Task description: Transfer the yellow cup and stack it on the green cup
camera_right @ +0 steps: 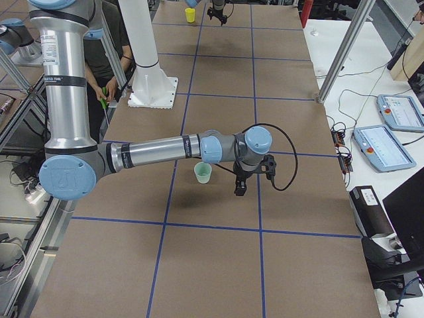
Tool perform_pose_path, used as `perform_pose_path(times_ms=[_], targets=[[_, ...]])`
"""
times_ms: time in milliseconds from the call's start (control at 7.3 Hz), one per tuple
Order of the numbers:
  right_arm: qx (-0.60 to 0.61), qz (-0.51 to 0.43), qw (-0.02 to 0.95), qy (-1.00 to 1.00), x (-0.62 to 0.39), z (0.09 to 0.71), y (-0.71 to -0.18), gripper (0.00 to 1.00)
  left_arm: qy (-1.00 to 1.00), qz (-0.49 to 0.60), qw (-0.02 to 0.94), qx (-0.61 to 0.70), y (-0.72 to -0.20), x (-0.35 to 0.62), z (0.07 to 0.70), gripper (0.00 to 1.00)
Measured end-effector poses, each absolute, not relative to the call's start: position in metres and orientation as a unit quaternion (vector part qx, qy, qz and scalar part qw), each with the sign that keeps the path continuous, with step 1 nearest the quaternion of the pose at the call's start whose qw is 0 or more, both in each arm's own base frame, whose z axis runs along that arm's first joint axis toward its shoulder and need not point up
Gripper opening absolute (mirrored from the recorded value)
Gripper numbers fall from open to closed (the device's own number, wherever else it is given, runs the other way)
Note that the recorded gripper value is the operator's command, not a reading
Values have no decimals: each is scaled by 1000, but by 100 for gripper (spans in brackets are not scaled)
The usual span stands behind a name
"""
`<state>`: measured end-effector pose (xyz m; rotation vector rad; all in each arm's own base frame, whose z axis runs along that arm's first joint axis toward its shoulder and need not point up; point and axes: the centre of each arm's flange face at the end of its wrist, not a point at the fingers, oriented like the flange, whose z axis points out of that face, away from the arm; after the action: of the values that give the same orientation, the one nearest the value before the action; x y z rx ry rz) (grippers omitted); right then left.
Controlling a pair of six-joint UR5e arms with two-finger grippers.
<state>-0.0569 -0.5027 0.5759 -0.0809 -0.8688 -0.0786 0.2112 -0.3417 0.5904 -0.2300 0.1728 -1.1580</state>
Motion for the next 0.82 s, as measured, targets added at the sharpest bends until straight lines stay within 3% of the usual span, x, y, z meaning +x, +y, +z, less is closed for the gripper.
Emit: perform_pose_path(times_ms=[548, 822], targets=[[4, -75, 902, -426, -73, 581, -501, 100, -118, -648, 750, -64, -269, 259, 607, 99], [5, -81, 902, -424, -80, 582, -500, 100, -171, -678, 713, -42, -258, 260, 635, 99]])
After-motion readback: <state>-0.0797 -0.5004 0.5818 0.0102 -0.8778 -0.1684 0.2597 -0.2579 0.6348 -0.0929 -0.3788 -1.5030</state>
